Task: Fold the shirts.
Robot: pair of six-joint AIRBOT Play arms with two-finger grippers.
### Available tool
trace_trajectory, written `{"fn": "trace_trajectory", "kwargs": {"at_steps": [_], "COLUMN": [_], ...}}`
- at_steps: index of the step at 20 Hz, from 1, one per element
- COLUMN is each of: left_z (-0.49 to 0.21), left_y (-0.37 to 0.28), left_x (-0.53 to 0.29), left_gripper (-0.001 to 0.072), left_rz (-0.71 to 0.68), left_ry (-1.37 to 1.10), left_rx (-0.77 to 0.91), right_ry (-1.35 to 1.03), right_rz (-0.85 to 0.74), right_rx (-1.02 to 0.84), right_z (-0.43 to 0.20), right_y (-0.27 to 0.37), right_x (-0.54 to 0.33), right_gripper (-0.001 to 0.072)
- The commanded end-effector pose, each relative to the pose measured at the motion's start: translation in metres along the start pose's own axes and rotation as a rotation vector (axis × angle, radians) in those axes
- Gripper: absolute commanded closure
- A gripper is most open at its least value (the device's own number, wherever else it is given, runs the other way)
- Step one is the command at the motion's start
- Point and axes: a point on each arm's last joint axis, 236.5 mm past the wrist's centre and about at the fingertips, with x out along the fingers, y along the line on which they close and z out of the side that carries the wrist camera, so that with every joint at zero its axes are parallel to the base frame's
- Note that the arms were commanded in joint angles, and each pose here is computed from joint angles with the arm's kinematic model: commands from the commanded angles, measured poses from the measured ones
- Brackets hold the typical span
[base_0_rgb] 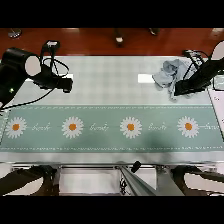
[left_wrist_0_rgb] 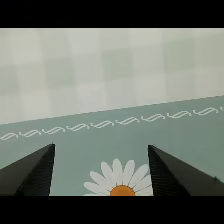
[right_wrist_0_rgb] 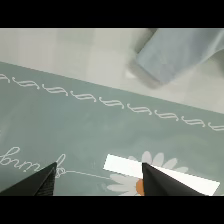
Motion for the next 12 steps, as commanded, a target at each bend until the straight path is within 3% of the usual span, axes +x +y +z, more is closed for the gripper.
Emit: {"fn": "trace_trajectory", "kwargs": {"at_steps": [1, 6, 9, 12], "left_z": [0.017, 0.037, 0.060, 0.063], "left_y": [-0.003, -0.005, -0.003, 0.006], "left_x": [0.002, 0.009, 0.009, 0.010], "left_gripper": [-0.0013, -0.0013, -0.0013, -0.0013], "left_rz": [-0.012, -0.020, -0.020, -0.012], "left_ry": [-0.068, -0.138, -0.232, -0.240], "left_rx": [0.000, 0.023, 0.067, 0.049], "right_ry": [-0.064, -0.250, -0.461, -0.644], "right_rz": [0.003, 0.001, -0.263, -0.317], "right_rx": [0.001, 0.012, 0.145, 0.326], "right_z": [0.015, 0.059, 0.099, 0.121], "right_y": [0.001, 0.000, -0.072, -0.139], "right_x": [-0.001, -0.008, -0.041, -0.079], "right_gripper": [0.0102, 0.0109, 0.0121, 0.0111]}}
